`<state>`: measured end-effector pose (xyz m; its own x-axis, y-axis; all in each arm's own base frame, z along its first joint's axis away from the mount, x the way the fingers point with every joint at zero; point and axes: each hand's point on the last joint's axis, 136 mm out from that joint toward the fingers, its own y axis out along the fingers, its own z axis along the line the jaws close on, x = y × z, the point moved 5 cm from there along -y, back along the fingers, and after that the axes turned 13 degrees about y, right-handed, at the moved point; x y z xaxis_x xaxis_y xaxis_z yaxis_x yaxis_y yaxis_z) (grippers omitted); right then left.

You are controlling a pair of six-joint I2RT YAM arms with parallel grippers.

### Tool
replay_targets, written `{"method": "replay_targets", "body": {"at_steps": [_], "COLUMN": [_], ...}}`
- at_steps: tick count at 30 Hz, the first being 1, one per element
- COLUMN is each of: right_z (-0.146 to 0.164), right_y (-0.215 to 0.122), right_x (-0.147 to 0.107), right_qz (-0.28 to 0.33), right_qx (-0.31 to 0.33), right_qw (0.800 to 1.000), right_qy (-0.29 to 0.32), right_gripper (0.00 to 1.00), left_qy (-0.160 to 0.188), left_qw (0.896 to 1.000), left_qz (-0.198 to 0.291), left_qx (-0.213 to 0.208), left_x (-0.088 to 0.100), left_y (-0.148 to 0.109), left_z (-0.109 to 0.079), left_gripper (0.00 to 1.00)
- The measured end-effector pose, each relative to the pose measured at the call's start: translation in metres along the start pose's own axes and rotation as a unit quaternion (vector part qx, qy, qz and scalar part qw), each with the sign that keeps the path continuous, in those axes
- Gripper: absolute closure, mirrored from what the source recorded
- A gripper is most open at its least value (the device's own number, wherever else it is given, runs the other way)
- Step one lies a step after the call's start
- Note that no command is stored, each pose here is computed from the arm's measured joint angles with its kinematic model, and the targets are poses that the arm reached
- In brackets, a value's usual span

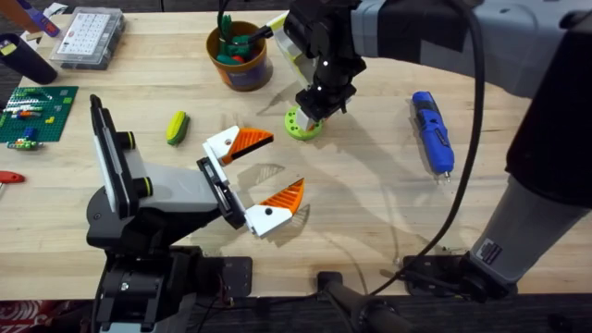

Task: Pick up the gripper from the table and insert it into the empty holder that is missing its gripper. Then pick up a screw, insert it into the mounting hole, and use the screwdriver to tighten it. Finally, clean up the table by picking up the vegetable and placing it into the bucket.

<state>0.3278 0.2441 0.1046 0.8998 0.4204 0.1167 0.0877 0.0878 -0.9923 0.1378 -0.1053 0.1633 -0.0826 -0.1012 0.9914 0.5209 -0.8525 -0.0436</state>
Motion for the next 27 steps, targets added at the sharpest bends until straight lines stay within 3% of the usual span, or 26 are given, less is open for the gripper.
{"method": "replay_targets", "body": {"at_steps": [9, 18, 27], "right_z": [-0.002, 0.005, 0.006], "right_y": [-0.007, -0.047, -0.051], "right_x": [-0.007, 0.020, 0.024], "right_qz": [0.025, -0.024, -0.033], "right_qx": [-0.005, 0.005, 0.009], "right_qw": [1.000, 1.000, 0.999], "right_qy": [0.001, 0.000, 0.000], "right_gripper": [0.662, 0.661, 0.662], "left_qy": [-0.001, -0.001, -0.001], "left_qw": [1.000, 1.000, 1.000], "left_qz": [0.000, 0.000, 0.000], "left_qx": [0.000, 0.000, 0.000], "left_x": [0.000, 0.000, 0.000], "left_y": [0.000, 0.000, 0.000], "left_z": [0.000, 0.000, 0.000], "left_gripper": [0.015, 0.015, 0.015]}}
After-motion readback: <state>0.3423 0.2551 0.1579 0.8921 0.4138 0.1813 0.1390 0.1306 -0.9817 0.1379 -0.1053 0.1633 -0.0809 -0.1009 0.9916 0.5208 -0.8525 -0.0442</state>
